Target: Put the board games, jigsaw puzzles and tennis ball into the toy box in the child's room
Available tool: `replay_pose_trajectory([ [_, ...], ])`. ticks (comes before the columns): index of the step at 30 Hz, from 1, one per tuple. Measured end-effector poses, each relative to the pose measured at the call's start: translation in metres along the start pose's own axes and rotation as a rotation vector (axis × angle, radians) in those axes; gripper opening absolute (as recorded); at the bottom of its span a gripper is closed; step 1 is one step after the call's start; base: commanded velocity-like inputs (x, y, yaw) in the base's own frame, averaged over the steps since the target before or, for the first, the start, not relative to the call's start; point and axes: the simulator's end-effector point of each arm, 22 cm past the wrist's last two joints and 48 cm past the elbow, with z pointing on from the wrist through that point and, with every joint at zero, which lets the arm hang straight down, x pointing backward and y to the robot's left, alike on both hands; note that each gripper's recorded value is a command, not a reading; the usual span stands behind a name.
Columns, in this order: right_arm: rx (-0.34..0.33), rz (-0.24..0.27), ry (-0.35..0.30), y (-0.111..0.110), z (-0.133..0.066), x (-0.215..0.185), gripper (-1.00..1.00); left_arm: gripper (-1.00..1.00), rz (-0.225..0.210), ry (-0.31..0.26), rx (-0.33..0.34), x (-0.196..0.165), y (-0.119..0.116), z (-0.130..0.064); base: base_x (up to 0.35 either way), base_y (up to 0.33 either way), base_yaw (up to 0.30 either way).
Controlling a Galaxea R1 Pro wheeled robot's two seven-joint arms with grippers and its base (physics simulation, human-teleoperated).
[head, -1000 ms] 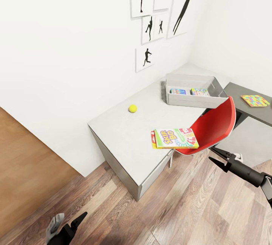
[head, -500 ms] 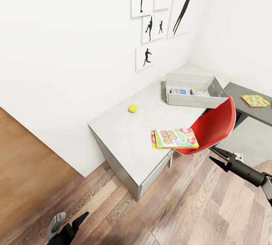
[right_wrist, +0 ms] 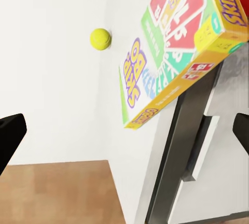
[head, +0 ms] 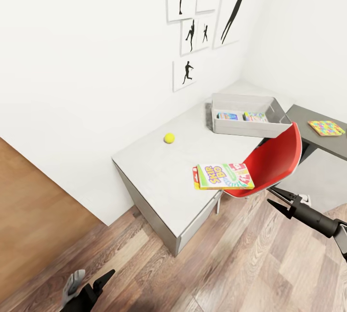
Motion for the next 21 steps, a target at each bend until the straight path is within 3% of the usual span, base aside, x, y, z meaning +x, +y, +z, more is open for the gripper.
replay_pose_trajectory([
  [21, 0.008, -0.028, -0.01, -0.014, 0.004, -0.01, 1.0, 1.0, 0.004, 0.002, 0.004, -0.004, 0.004, 0.016, 0.0, 0.0, 0.0],
])
